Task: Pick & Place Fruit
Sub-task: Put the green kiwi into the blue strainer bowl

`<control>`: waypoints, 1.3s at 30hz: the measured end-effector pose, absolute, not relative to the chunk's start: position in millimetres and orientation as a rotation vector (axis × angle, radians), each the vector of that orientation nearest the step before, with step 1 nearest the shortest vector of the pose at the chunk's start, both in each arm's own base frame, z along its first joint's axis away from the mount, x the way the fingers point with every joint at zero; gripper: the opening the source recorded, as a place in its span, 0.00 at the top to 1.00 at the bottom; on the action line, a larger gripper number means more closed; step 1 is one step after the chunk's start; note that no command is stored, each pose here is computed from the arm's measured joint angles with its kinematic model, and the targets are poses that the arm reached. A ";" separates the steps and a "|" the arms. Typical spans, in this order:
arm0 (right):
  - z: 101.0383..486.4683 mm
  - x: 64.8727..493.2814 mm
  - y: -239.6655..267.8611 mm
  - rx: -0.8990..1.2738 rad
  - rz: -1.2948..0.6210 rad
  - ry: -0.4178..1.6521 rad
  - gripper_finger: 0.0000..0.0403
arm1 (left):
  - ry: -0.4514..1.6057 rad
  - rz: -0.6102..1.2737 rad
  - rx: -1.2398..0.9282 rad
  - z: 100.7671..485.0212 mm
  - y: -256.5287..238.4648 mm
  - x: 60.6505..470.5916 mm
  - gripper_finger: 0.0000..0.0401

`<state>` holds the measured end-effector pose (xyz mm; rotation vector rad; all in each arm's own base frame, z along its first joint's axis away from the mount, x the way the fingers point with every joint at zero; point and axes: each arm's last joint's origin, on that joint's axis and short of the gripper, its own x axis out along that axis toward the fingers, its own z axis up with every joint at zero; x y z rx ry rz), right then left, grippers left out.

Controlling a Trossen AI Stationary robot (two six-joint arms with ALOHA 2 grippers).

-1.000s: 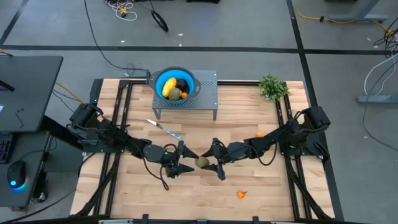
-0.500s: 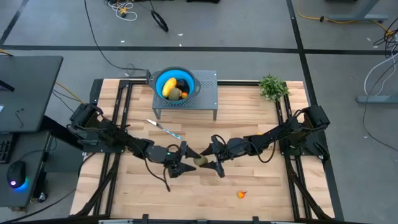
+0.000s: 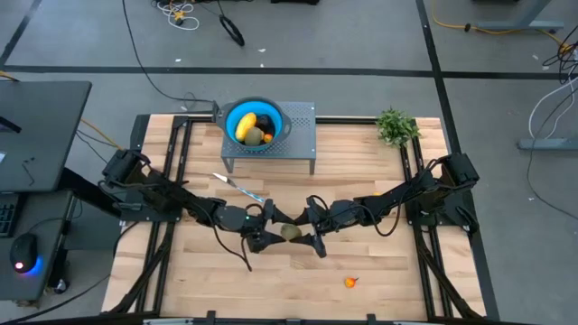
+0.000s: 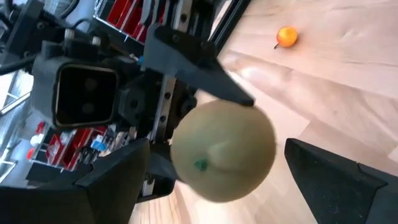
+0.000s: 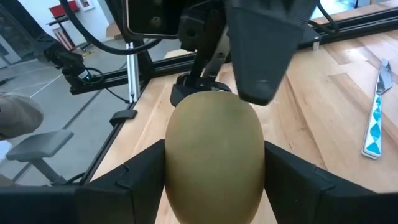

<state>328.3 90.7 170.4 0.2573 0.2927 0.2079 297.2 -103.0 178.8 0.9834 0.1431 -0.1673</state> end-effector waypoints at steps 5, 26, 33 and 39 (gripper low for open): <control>169.5 328.1 90.6 0.256 0.206 0.302 0.40 | 0.126 -0.202 1.000 178.8 -103.9 297.1 0.06; 164.4 326.4 90.1 0.246 0.195 0.355 0.40 | 0.188 -0.177 0.944 152.4 -109.2 326.7 0.06; 161.9 325.5 89.9 0.242 0.191 0.382 0.40 | 0.206 -0.103 0.977 153.5 -112.3 327.2 0.06; 161.1 325.2 89.8 0.241 0.189 0.391 0.40 | 0.205 -0.105 0.977 153.9 -115.9 325.7 0.08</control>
